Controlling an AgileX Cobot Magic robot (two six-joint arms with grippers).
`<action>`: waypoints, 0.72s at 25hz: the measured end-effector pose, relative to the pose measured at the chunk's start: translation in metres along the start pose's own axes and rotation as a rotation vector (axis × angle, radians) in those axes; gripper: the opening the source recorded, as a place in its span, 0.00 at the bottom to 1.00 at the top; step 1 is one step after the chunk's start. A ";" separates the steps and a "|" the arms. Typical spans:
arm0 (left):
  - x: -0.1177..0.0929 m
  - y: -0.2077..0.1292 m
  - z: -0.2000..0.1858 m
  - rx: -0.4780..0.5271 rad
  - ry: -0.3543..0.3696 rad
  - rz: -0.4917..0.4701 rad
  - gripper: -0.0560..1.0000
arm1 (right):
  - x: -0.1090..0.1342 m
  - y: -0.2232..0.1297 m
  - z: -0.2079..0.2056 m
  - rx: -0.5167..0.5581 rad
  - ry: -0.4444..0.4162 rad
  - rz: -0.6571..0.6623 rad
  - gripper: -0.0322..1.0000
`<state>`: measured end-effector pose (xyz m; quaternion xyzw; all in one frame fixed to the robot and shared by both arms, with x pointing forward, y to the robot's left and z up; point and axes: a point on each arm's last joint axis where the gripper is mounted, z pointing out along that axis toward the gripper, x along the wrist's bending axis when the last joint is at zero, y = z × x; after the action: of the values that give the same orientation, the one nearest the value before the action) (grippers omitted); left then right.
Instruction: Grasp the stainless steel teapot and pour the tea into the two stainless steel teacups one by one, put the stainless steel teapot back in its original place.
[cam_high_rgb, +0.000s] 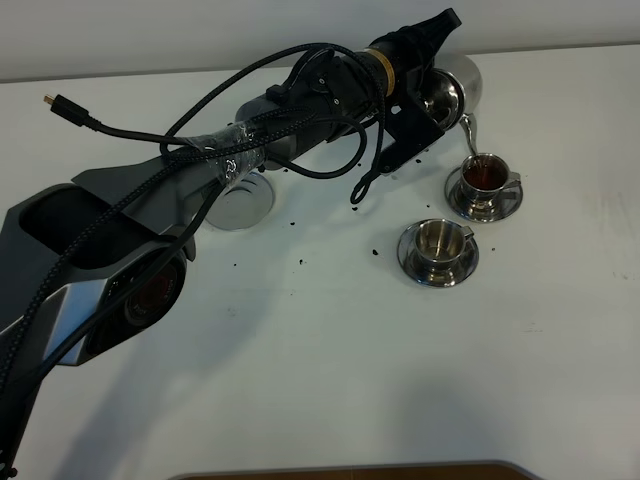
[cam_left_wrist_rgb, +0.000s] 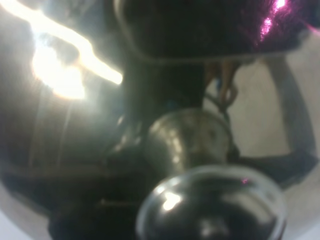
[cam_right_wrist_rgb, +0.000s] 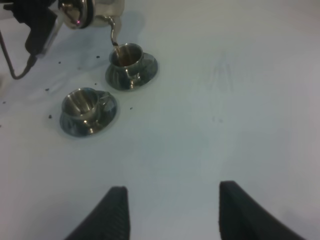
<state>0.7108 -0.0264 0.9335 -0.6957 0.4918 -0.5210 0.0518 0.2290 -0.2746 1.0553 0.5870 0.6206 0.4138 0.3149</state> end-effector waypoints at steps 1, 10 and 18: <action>0.000 0.000 0.000 -0.001 0.000 -0.006 0.28 | 0.000 0.000 0.000 0.000 0.000 0.000 0.44; -0.007 0.003 0.000 -0.032 -0.075 -0.142 0.28 | 0.000 0.000 0.000 0.000 0.000 0.000 0.44; -0.011 0.005 -0.001 -0.050 -0.120 -0.218 0.28 | 0.000 0.000 0.000 0.000 0.000 0.000 0.44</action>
<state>0.7076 -0.0202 0.9233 -0.7760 0.4221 -0.4687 0.0066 0.2290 -0.2746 1.0553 0.5870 0.6206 0.4138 0.3149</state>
